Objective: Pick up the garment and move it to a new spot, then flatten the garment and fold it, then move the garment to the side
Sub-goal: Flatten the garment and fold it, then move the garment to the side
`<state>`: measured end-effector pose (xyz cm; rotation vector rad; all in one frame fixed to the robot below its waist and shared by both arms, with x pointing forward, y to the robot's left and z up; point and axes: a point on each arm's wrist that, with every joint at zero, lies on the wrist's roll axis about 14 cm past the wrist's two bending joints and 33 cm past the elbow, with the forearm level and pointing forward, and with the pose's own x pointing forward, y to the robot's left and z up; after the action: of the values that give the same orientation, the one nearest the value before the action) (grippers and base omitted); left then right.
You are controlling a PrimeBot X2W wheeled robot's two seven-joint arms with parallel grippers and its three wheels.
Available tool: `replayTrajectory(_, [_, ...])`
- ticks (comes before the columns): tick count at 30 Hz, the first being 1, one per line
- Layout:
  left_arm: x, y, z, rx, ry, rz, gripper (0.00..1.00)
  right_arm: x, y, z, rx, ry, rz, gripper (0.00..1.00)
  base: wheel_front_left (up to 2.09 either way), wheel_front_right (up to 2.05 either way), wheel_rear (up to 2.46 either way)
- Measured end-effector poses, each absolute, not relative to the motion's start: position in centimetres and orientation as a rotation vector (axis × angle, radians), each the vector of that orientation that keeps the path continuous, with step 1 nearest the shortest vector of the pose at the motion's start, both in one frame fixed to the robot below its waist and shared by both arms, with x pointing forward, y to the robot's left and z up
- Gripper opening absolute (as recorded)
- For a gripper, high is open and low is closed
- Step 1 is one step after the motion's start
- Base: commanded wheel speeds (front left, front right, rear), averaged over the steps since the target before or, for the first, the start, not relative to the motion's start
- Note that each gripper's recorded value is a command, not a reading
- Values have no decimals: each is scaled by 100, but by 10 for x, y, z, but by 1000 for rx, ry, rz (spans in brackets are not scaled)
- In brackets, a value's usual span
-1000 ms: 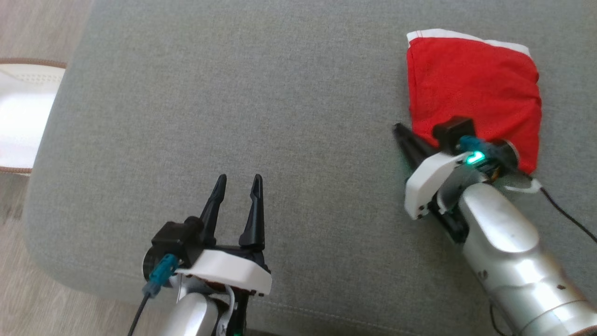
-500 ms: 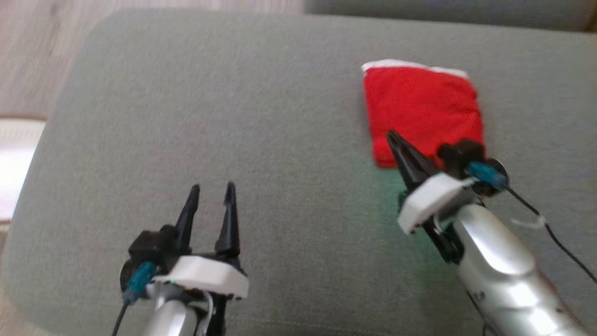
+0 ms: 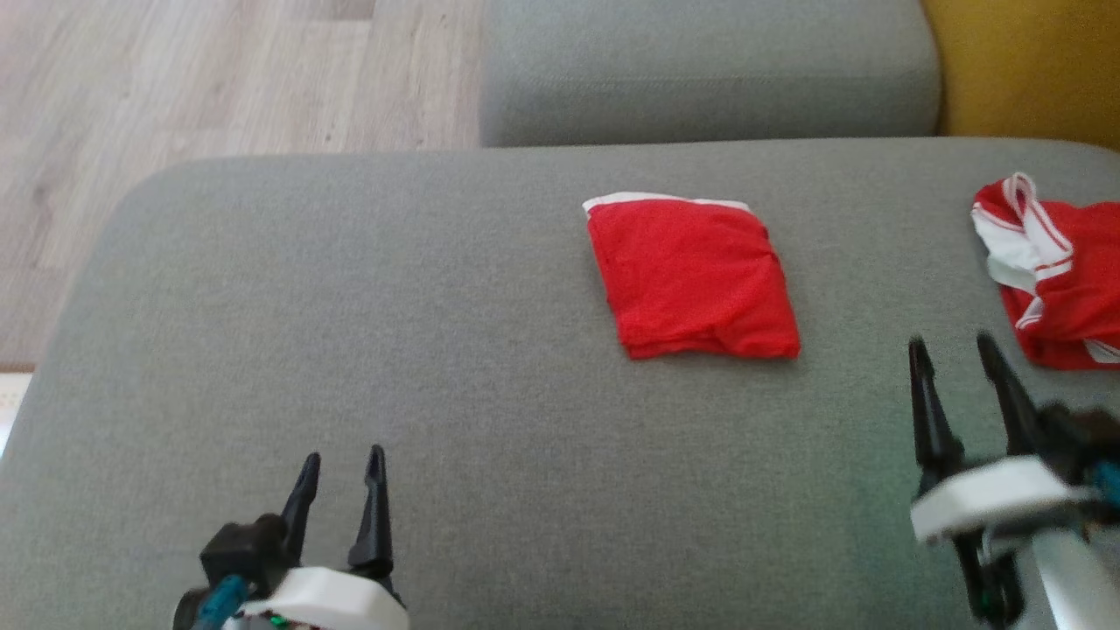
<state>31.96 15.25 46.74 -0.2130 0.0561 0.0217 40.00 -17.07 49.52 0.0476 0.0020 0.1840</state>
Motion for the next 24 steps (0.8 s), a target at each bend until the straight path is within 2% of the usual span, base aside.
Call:
replayTrajectory(6, [312, 157, 467, -208, 52, 25, 100, 355, -188, 467, 72, 66, 112, 100, 0, 0, 0])
replayTrajectory(11, [302, 162, 460, -203, 66, 32, 100, 333, -196, 453, 103, 103, 64, 100, 0, 0, 0])
replayTrajectory(24, [301, 159, 458, -203, 71, 10, 100, 322, -192, 446, 118, 115, 47, 100, 0, 0, 0])
